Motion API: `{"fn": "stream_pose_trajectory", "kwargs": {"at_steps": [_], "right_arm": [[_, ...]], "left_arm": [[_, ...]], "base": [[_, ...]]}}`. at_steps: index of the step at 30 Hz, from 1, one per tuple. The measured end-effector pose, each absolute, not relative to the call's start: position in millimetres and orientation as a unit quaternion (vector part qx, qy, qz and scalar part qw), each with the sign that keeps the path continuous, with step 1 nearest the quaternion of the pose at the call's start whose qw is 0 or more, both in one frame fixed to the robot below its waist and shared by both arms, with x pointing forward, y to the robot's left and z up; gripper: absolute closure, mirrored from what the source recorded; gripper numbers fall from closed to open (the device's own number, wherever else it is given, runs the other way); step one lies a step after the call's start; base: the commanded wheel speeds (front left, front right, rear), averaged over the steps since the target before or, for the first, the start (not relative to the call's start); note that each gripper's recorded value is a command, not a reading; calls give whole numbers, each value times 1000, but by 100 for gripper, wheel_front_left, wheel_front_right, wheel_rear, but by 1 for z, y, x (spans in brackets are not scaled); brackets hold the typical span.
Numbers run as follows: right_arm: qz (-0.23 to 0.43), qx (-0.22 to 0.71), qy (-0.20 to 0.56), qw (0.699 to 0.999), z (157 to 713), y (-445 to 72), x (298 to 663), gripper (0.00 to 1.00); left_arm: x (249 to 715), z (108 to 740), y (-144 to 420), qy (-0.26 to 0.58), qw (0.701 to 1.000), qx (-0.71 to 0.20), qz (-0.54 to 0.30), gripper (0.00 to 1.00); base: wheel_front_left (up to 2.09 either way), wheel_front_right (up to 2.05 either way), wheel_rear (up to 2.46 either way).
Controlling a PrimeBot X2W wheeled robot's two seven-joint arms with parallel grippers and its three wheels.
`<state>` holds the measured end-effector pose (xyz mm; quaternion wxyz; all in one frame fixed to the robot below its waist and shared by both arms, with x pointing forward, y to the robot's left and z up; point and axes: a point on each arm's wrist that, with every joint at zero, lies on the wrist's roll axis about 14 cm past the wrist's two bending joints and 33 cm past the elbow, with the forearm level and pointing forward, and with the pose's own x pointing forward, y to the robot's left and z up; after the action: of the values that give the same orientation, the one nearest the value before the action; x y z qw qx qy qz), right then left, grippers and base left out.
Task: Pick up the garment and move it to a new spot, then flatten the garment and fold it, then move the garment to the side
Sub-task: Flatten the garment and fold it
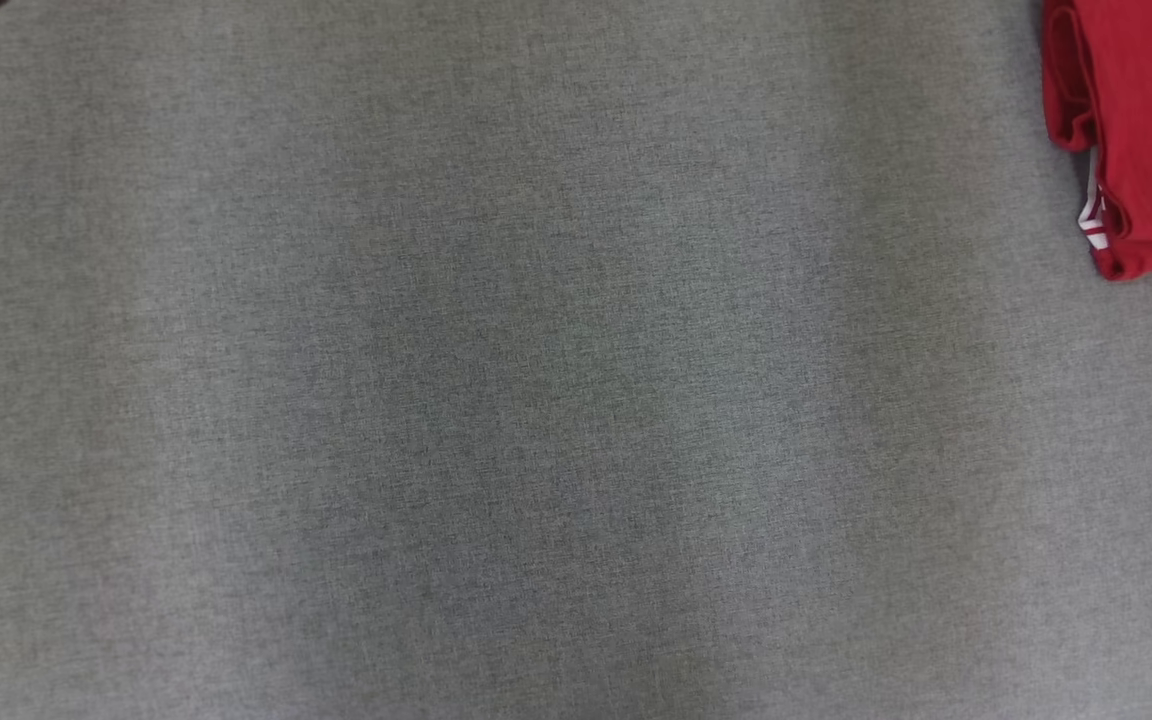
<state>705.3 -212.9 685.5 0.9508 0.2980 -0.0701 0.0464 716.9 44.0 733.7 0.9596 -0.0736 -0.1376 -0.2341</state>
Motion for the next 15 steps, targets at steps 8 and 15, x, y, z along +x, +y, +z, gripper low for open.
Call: {"fn": "stream_pose_trajectory", "kwargs": {"at_steps": [8,15], "right_arm": [[66,272,-42,959,653,-200,683,100],[98,275,-12,957,615,-190,633,100]], "left_arm": [[703,684,46,-112,960,-111,-232,100],[657,643,52,-101,950,-169,-241,100]], "base": [[0,0,0],[0,0,0]]}}
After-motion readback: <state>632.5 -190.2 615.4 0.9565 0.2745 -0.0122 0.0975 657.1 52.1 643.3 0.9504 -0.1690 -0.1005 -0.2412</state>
